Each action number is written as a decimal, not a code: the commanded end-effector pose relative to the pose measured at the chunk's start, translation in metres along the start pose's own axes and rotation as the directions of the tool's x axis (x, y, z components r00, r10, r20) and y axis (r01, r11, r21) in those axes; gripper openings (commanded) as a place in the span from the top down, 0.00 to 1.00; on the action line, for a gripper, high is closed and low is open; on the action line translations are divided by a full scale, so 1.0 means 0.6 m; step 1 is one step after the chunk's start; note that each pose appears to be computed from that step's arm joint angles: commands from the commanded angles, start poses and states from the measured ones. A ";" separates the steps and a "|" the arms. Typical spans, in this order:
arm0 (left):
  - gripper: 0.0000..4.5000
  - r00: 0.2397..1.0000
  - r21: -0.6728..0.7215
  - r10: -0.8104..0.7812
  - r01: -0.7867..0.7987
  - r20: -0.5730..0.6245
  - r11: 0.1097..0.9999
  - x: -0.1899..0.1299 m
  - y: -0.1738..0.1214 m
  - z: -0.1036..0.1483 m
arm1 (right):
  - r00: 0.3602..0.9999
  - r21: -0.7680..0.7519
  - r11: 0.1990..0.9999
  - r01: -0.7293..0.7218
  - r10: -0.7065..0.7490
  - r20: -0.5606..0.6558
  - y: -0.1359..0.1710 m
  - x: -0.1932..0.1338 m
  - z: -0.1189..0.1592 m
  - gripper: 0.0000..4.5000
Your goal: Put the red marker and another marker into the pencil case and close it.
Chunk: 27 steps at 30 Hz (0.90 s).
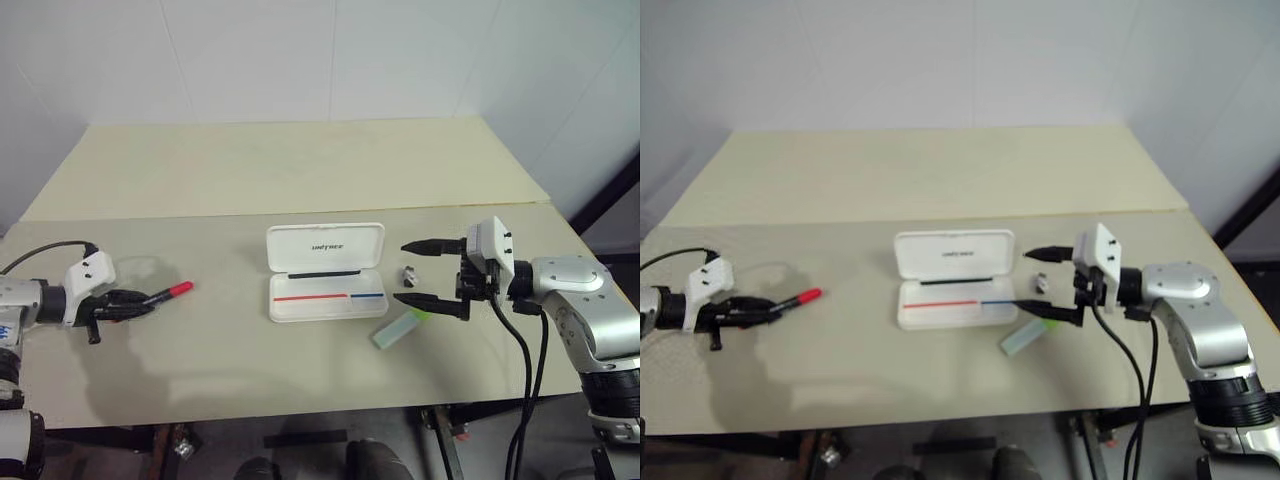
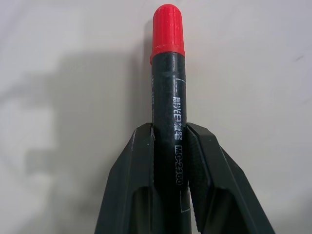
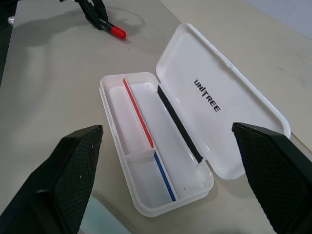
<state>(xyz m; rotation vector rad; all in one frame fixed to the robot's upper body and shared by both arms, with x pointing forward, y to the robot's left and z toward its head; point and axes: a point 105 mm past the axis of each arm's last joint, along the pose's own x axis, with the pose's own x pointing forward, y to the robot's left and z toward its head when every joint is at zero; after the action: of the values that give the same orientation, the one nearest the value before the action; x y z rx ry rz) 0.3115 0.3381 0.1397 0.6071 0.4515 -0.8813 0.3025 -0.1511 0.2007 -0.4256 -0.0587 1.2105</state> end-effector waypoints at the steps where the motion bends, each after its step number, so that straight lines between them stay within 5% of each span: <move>1: 0.88 0.993 0.092 -0.020 0.009 0.117 0.996 -0.018 0.002 0.060 | 1.000 -0.055 0.998 0.019 -0.018 0.019 -0.010 -0.013 0.017 0.00; 14: 0.88 0.957 0.245 -0.230 0.183 0.178 0.952 0.044 -0.057 0.188 | 1.000 -0.061 0.998 0.024 -0.024 -0.002 -0.014 -0.017 0.004 0.00; 27: 0.88 0.938 0.250 -0.268 0.211 0.221 0.945 0.145 -0.069 0.251 | 0.998 -0.050 0.997 0.060 -0.061 -0.014 -0.007 -0.026 -0.006 0.00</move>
<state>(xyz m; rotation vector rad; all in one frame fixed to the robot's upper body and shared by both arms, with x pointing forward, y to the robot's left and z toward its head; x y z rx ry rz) 0.3391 0.1706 0.1788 0.6288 0.2163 -1.2621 0.3044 -0.1644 0.1846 -0.4329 -0.0227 1.1708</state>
